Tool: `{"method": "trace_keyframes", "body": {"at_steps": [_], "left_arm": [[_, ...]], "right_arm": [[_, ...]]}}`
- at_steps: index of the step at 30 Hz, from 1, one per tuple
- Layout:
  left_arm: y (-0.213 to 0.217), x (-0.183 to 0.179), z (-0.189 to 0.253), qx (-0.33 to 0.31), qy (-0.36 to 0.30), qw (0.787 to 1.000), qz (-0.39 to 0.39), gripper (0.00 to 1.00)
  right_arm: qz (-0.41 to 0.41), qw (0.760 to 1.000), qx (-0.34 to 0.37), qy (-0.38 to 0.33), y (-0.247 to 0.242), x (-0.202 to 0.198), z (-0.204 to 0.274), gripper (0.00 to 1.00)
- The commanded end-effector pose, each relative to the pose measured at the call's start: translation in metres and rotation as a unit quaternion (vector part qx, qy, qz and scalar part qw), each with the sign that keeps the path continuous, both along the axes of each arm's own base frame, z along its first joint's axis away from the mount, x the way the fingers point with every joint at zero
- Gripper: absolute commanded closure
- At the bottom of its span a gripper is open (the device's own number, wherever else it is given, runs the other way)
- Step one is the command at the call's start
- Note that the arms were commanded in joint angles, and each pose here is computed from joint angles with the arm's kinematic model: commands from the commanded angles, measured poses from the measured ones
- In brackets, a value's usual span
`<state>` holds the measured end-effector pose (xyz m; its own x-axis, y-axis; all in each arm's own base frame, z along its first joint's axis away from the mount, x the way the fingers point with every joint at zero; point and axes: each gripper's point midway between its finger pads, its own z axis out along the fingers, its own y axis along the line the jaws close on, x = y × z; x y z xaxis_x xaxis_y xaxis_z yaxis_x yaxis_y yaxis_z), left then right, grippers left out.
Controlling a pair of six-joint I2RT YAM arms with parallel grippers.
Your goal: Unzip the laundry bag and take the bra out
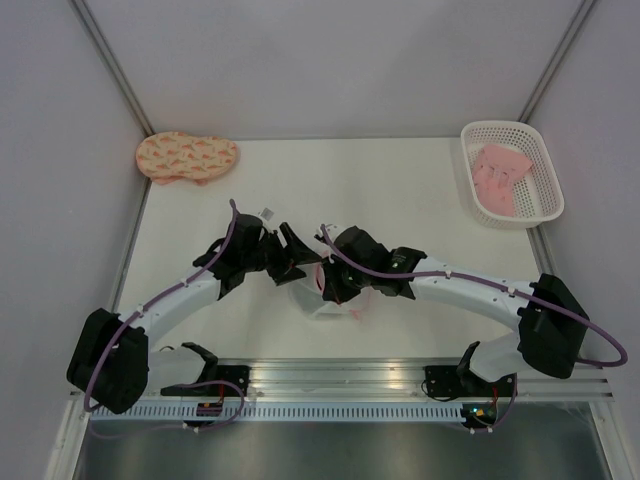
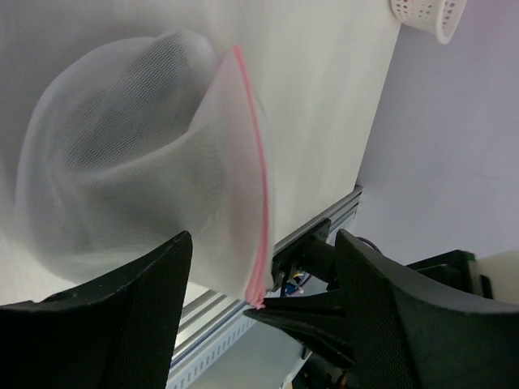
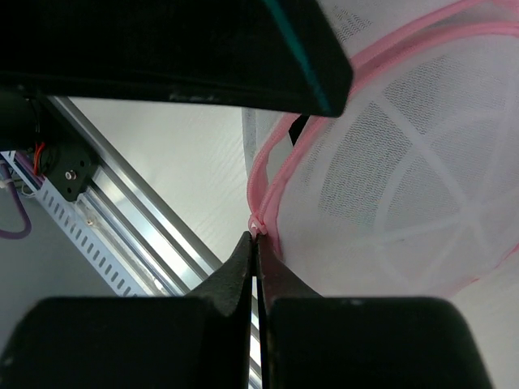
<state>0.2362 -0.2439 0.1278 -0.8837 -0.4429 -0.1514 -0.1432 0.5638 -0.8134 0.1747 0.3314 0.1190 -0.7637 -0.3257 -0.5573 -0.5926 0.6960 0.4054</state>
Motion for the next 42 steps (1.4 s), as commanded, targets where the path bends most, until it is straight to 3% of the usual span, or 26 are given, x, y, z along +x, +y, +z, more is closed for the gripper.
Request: {"method": "trace_keyframes", "body": {"at_steps": [1, 9, 13, 17, 21, 25, 27, 28, 29, 32, 36, 42], "left_arm": [[-0.017, 0.025, 0.036, -0.022, -0.064, 0.998, -0.006, 0.25], [-0.032, 0.021, 0.029, -0.001, -0.076, 0.996, -0.046, 0.61], [-0.039, 0.011, 0.018, 0.015, -0.064, 0.995, -0.078, 0.63], [-0.051, 0.001, 0.007, 0.03, -0.047, 0.992, -0.117, 0.57], [-0.054, -0.001, -0.001, 0.051, -0.038, 0.99, -0.126, 0.57], [-0.045, 0.004, 0.004, 0.076, -0.055, 0.99, -0.103, 0.66], [-0.038, 0.01, 0.017, 0.08, -0.082, 0.99, -0.078, 0.61], [-0.036, 0.012, 0.023, 0.08, -0.093, 0.99, -0.068, 0.55], [-0.03, 0.015, 0.035, 0.08, -0.115, 0.989, -0.047, 0.43], [-0.015, 0.02, 0.046, 0.092, -0.14, 0.986, -0.009, 0.31], [0.007, 0.017, 0.048, 0.128, -0.133, 0.982, 0.029, 0.27], [-0.001, -0.005, 0.011, 0.133, -0.056, 0.989, -0.015, 0.26]], "right_arm": [[0.025, 0.999, 0.022, -0.012, 0.001, -0.006, 0.014, 1.0], [0.027, 0.999, 0.015, -0.013, -0.004, -0.008, 0.011, 1.0], [0.024, 0.999, 0.012, -0.017, -0.005, -0.006, 0.012, 1.0], [0.021, 1.0, 0.012, -0.016, -0.005, -0.006, 0.012, 1.0], [0.016, 1.0, 0.01, -0.019, -0.007, -0.004, 0.013, 0.99], [0.013, 1.0, 0.006, -0.023, -0.011, -0.005, 0.013, 1.0], [0.012, 1.0, 0.004, -0.022, -0.012, -0.005, 0.012, 1.0], [0.01, 1.0, 0.003, -0.024, -0.012, -0.005, 0.012, 1.0], [0.009, 1.0, 0.002, -0.024, -0.013, -0.005, 0.011, 1.0], [0.005, 1.0, -0.002, -0.024, -0.014, -0.003, 0.009, 0.99], [0.002, 1.0, -0.005, -0.026, -0.014, -0.001, 0.008, 1.0], [-0.001, 1.0, 0.001, -0.028, -0.011, 0.001, 0.01, 1.0]]}}
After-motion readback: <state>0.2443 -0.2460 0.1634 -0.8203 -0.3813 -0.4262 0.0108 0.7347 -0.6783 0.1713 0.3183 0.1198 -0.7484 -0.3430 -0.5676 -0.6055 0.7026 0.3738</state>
